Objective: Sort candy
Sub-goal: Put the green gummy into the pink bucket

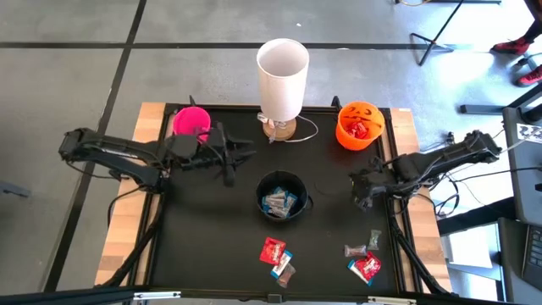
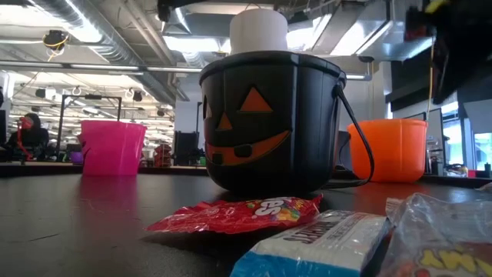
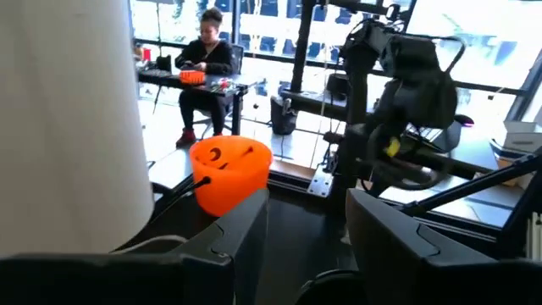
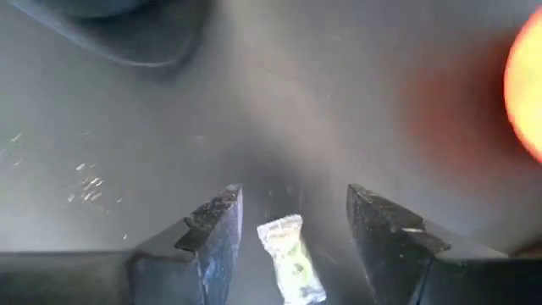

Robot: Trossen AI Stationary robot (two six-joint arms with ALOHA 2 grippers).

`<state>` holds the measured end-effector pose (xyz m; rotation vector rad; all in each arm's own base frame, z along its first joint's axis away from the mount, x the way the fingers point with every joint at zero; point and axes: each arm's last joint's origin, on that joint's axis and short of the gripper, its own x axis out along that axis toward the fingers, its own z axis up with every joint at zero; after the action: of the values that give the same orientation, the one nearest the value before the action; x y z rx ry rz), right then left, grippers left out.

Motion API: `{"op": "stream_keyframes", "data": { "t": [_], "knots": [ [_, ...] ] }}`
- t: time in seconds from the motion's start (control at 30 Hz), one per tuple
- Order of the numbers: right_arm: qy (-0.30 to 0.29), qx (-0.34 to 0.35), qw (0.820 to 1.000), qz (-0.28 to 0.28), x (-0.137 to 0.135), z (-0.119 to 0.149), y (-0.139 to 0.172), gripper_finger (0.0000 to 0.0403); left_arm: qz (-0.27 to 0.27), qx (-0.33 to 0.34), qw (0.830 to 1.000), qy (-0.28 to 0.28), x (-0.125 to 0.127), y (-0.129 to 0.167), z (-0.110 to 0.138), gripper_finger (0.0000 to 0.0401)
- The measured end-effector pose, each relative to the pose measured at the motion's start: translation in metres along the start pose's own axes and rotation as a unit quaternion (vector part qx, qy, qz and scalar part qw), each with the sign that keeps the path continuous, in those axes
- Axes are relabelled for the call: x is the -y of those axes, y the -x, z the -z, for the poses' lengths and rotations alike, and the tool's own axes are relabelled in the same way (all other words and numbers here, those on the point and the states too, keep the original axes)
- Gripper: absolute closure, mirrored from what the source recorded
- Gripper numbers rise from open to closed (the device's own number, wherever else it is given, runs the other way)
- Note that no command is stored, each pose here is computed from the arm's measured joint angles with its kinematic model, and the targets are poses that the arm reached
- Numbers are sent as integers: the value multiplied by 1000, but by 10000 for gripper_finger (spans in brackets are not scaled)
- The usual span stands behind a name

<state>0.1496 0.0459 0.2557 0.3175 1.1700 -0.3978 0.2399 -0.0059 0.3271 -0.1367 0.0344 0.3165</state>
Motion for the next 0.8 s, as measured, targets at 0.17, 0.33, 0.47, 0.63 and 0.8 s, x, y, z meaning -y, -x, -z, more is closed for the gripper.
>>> {"op": "stream_keyframes", "data": {
  "t": [0.17,0.33,0.47,0.63,0.8],
  "knots": [
    [-47,-70,996,-4,4,20,-31,194,8,5,1000,-5,6,-13,7,250],
    [-66,-122,990,-12,10,41,-62,194,7,-4,1000,-9,8,-19,13,250],
    [-83,-138,987,-6,15,52,-77,194,7,-4,1000,-9,8,-19,13,250],
    [-81,-145,986,-1,19,58,-84,194,7,-4,1000,-8,8,-19,13,250],
    [-70,-144,987,-3,19,58,-85,214,7,-5,1000,-4,8,-19,13,250]
  ]
}}
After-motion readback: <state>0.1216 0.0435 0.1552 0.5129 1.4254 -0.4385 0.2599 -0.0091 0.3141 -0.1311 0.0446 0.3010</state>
